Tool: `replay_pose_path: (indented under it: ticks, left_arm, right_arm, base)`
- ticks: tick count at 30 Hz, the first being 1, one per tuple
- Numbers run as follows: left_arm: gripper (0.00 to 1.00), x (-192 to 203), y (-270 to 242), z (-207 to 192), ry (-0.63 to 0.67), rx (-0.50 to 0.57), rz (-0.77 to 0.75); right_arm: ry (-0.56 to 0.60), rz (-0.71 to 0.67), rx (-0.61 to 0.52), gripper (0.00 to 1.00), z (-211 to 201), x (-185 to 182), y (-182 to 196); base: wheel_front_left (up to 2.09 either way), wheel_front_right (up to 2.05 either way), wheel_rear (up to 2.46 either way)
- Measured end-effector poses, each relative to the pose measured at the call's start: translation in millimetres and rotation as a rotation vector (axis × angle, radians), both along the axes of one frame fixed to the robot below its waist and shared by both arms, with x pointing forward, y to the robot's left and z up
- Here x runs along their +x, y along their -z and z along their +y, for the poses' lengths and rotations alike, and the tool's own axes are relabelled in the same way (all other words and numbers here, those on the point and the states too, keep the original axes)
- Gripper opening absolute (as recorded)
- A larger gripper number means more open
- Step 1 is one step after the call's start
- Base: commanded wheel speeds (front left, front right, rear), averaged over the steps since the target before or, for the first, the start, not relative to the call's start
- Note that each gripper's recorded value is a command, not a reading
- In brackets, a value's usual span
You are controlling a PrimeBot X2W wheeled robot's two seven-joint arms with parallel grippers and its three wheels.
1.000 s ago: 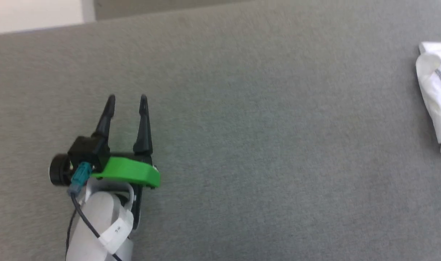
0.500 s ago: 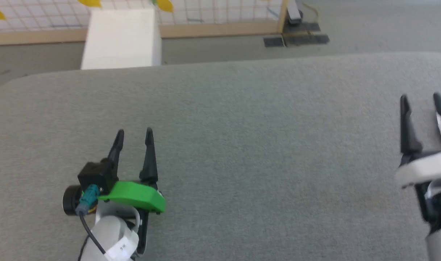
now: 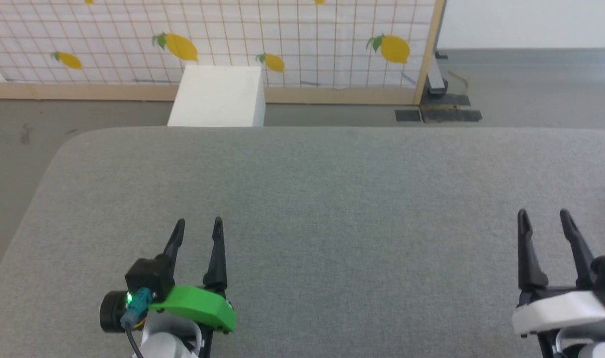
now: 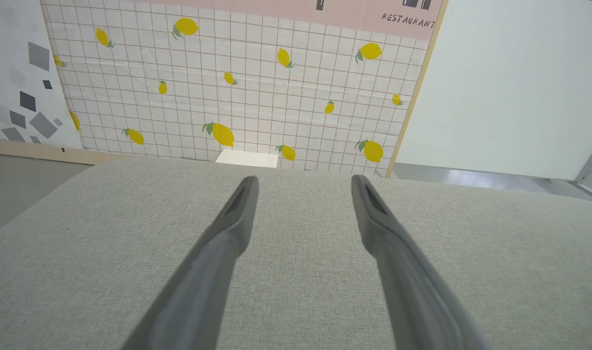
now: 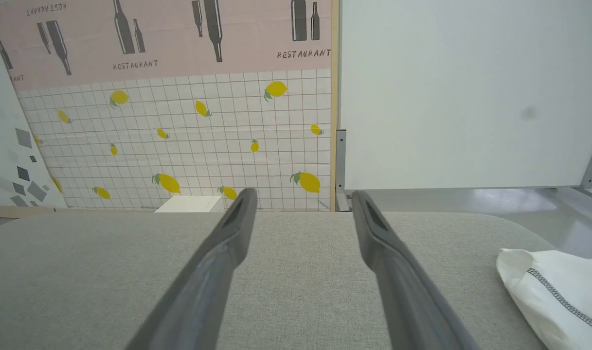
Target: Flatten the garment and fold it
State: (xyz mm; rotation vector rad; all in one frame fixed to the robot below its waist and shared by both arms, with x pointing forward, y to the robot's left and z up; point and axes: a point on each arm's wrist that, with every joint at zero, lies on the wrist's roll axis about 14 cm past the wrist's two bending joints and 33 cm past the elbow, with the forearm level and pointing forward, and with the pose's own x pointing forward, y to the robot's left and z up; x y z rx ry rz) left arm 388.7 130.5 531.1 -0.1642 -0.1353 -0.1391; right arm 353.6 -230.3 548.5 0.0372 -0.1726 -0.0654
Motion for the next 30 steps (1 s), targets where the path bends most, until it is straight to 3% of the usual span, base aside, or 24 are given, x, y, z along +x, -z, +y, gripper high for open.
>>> replay_pose_path:
  ticks: [22,23,30]
  left_arm:
    - [1.00,-22.5,10.9,-1.4,-0.013,-0.016,0.034]
    - [0.00,-22.3,11.3,-1.5,-0.012,-0.017,0.035]
    - [0.00,-22.2,11.5,-1.9,-0.011,-0.017,0.037]
  right_arm:
    - [-0.035,0.070,0.007,1.00,15.1,-19.9,21.2]
    - [-0.035,0.072,0.010,0.00,15.1,-19.8,21.7]
    - [-0.034,0.072,0.009,0.00,14.9,-19.7,21.6]
  base:
    - [0.00,0.00,0.00]
    - [0.00,0.00,0.00]
    - [0.00,0.00,0.00]
